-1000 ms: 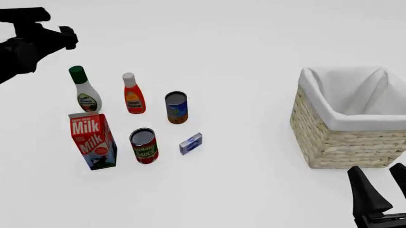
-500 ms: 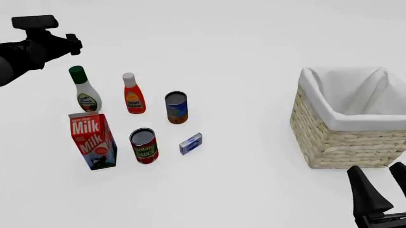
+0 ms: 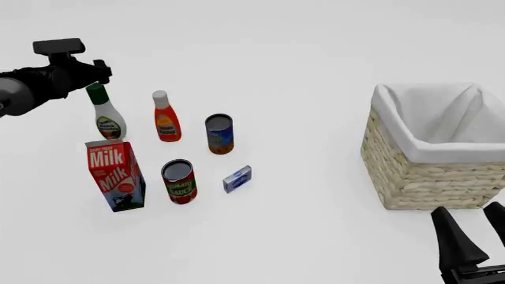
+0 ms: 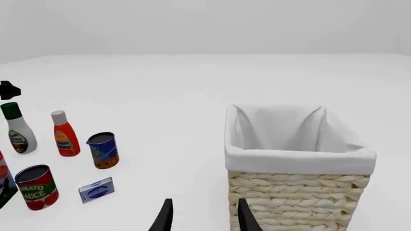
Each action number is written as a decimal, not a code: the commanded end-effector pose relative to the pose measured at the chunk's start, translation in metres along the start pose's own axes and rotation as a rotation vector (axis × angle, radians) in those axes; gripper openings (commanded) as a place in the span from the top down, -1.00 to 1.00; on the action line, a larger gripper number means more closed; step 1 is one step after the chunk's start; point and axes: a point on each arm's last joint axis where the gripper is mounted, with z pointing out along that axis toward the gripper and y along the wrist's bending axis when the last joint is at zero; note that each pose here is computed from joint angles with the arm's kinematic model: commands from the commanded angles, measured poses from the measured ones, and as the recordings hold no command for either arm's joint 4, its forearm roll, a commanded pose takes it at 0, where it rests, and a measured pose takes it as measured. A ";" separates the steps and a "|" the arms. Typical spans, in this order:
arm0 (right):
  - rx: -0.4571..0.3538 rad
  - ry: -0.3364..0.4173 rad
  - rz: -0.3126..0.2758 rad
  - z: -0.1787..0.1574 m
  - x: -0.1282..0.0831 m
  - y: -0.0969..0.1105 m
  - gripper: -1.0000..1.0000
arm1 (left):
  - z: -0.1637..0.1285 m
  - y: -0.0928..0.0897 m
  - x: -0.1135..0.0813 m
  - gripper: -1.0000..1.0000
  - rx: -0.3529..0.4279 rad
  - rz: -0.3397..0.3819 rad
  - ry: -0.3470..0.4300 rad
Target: Pick the salad dressing and place it in the basket.
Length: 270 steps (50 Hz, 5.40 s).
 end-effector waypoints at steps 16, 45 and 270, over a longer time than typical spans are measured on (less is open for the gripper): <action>-0.009 0.007 0.004 0.000 0.001 0.000 -1.00 | 0.021 0.001 0.036 -1.00 -0.002 -0.016 0.072; -0.015 0.007 0.008 0.000 0.002 0.001 -1.00 | 0.014 0.004 0.046 1.00 -0.007 -0.034 0.051; -0.452 0.014 -0.230 0.104 -0.091 0.073 -1.00 | -0.335 -0.337 -0.004 1.00 1.027 0.264 -0.183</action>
